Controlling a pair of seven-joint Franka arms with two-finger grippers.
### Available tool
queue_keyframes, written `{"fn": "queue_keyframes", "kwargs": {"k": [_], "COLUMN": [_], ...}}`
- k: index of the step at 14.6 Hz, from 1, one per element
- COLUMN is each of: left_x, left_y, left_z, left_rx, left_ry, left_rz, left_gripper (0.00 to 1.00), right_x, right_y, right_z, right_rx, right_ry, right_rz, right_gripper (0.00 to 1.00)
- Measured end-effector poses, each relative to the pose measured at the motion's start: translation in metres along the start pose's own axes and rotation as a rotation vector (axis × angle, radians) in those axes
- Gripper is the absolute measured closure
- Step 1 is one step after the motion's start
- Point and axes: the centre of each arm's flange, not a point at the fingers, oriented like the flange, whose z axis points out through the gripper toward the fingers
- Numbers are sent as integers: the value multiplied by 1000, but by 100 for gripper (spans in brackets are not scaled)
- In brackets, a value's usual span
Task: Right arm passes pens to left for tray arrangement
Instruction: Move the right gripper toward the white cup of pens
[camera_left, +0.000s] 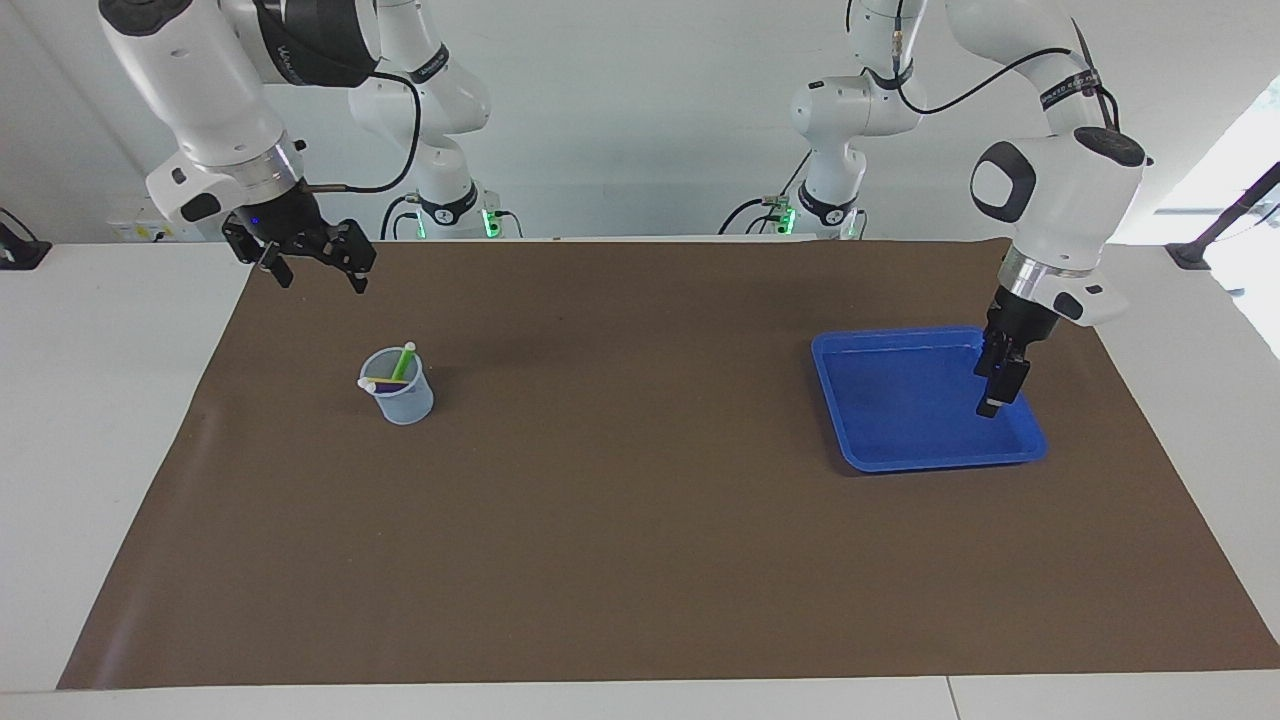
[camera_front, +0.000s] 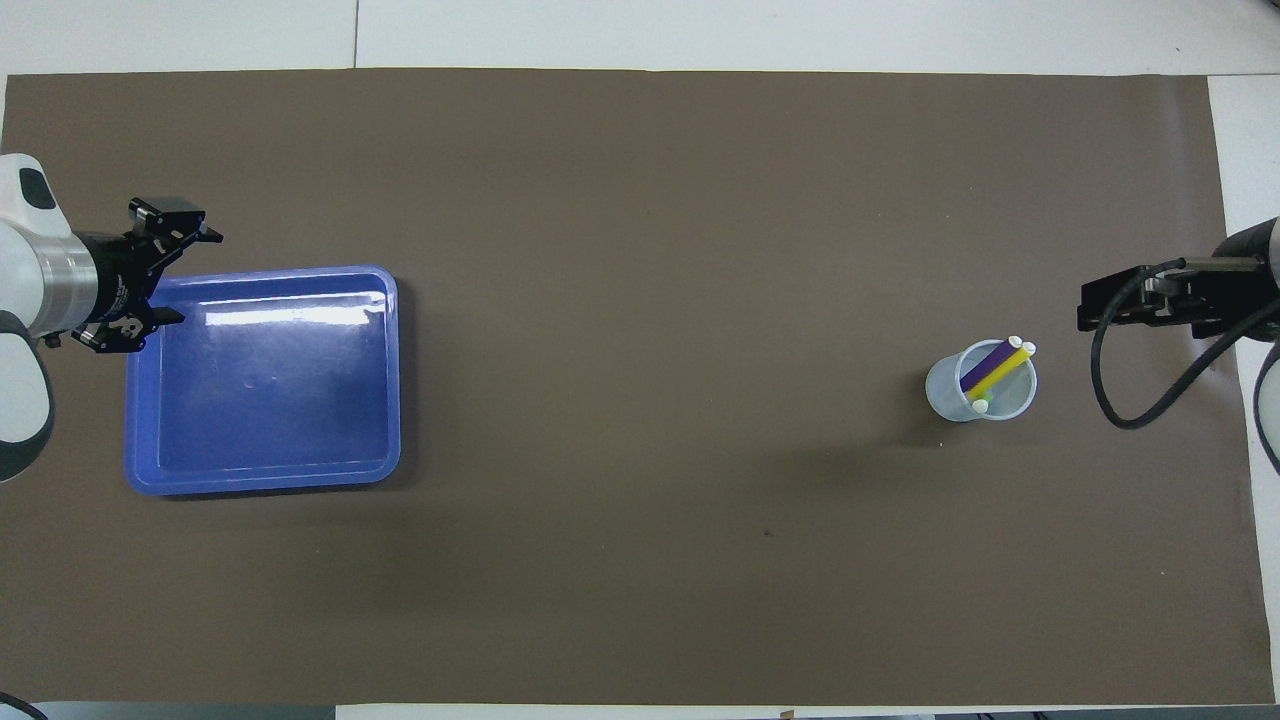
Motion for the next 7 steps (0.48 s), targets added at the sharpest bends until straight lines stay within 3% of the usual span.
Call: {"fn": "queue_keyframes", "kwargs": {"k": [7], "left_x": [-3], "left_y": [-4], "left_z": [1], "left_rx": [47], "left_ry": [-54], "left_rz": [215], "left_gripper": [0], "right_x": [-2], "right_y": [0], "right_z": [4], "right_rx": [0], "right_ry": [1], "right_rz": [-24], "right_gripper": [0]}}
